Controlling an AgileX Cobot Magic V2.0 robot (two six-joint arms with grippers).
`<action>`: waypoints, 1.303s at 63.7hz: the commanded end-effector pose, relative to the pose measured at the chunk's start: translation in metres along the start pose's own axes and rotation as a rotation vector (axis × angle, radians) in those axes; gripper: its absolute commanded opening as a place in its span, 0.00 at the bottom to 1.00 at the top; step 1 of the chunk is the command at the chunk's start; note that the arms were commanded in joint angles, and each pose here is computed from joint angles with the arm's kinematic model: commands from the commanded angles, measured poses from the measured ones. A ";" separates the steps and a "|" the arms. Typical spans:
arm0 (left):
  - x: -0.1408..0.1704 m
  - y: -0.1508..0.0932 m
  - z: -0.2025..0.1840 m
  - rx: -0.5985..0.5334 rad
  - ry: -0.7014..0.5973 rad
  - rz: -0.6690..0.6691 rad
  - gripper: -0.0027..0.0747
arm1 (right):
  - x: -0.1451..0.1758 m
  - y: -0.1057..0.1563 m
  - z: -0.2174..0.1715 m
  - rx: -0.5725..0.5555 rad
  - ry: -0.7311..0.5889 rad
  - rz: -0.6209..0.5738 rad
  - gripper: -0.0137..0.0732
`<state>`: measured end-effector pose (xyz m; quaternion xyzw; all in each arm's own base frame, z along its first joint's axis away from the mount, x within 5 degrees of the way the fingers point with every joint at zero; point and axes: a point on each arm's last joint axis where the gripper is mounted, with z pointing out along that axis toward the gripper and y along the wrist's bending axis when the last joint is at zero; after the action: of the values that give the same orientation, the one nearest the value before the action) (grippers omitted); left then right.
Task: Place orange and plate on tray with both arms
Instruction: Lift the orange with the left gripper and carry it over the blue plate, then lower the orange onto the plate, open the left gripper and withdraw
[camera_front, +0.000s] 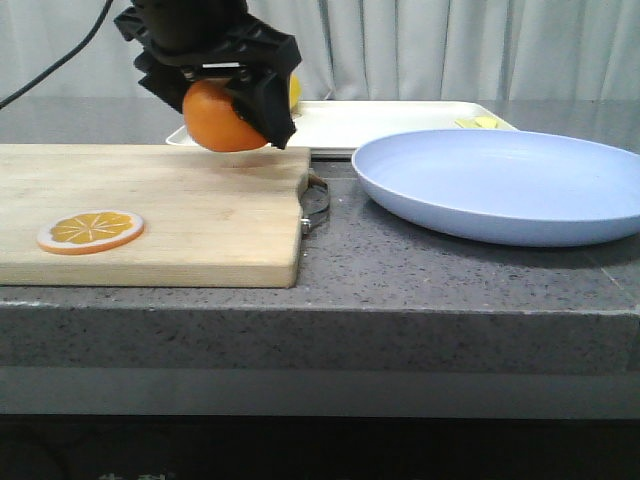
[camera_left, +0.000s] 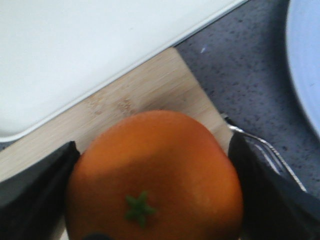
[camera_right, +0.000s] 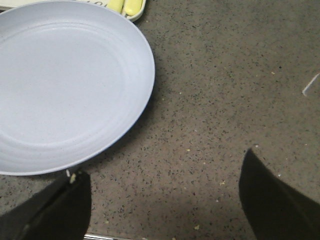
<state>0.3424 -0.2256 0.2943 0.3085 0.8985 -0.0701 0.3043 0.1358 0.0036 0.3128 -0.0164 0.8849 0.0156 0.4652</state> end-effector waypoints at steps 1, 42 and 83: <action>-0.023 -0.013 -0.039 0.019 -0.160 0.014 0.63 | -0.015 -0.001 -0.005 0.008 -0.094 -0.008 0.86; -0.069 -0.141 -0.006 0.231 -0.308 0.172 0.64 | -0.015 -0.001 -0.005 0.008 -0.095 -0.008 0.86; -0.079 -0.142 -0.032 0.292 -0.320 0.080 0.88 | -0.015 -0.001 -0.005 0.008 -0.092 -0.008 0.86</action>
<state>0.3074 -0.3835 0.2849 0.4027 0.8350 -0.1812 0.3283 0.1358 0.0036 0.3128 -0.0164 0.8849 0.0156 0.4652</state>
